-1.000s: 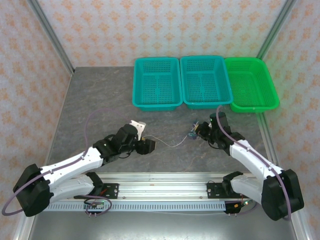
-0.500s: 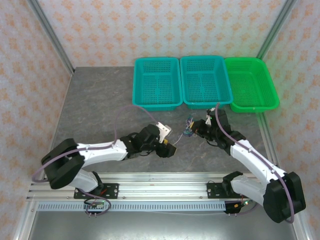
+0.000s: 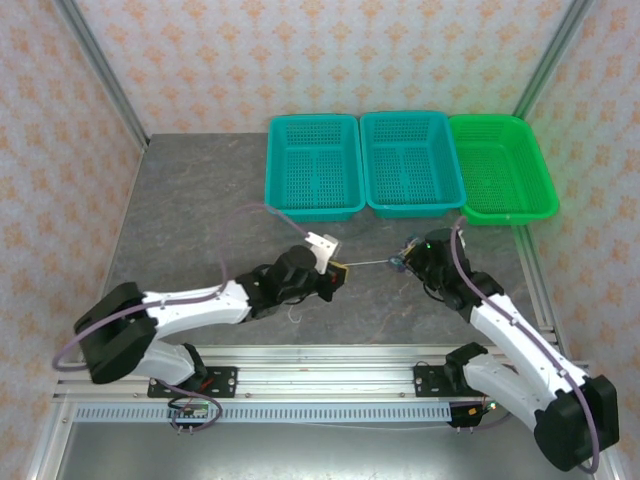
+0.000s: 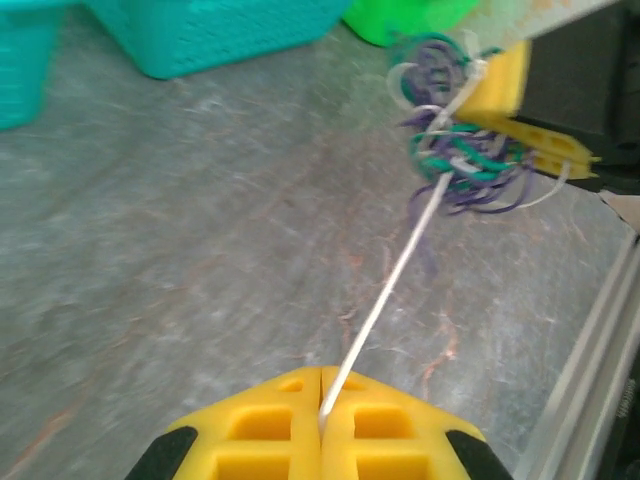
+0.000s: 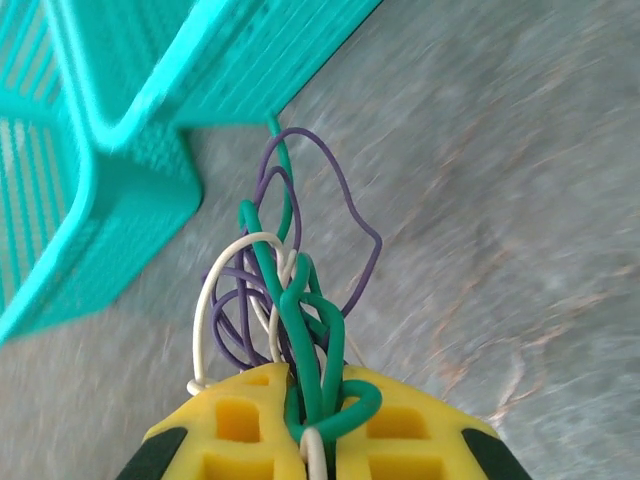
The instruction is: Untangle the cables
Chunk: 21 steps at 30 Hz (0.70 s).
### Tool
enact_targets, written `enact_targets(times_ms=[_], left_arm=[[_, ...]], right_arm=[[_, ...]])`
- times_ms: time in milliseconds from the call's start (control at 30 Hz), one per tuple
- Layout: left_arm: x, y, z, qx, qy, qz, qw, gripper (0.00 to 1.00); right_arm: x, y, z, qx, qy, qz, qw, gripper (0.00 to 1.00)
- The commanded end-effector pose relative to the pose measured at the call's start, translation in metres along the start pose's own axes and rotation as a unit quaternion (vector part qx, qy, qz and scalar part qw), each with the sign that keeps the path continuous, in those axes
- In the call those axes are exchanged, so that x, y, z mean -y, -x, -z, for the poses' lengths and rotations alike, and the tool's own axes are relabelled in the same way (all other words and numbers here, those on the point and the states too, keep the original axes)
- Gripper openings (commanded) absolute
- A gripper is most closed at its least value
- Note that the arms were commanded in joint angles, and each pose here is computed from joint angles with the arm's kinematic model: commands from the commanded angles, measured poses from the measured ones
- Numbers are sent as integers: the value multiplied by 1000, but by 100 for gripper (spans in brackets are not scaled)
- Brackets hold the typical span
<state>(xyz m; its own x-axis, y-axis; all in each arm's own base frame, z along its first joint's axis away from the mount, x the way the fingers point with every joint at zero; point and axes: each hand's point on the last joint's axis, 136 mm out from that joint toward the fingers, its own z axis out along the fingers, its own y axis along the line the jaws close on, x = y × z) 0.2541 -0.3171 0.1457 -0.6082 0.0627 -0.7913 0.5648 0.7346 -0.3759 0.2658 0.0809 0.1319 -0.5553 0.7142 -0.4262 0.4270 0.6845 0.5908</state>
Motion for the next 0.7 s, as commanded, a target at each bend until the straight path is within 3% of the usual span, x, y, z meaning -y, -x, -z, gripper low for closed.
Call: enact_targets(times_ms=[0,233,333,400,467,533,600,667], left_arm=[[-87,-12,38,12,159,57,986,0],[-156,-16,101,60,251,152,954,0],[-161,-19,111,62,253,164,951,0],[-151,-16,108,63,223,159,960,0],[-139,-12,103,60,186,144,970,0],[-126,-4,101,67,152,139,976,0],[-114,9,105,75,128,130,980,0],[-103,27,113,87,113,123,982,0]], right_arm=[[95,48,21,171,-192,-57,965,5],[133,60,47,239,-243,-136,930,5],[128,59,41,233,-215,-144,937,5],[107,52,22,194,-157,-124,960,6],[66,36,-3,124,-53,-78,988,7],[29,14,-21,57,55,-53,995,9],[21,-2,-32,17,78,-49,996,7],[25,-17,-41,-18,55,-28,998,4]])
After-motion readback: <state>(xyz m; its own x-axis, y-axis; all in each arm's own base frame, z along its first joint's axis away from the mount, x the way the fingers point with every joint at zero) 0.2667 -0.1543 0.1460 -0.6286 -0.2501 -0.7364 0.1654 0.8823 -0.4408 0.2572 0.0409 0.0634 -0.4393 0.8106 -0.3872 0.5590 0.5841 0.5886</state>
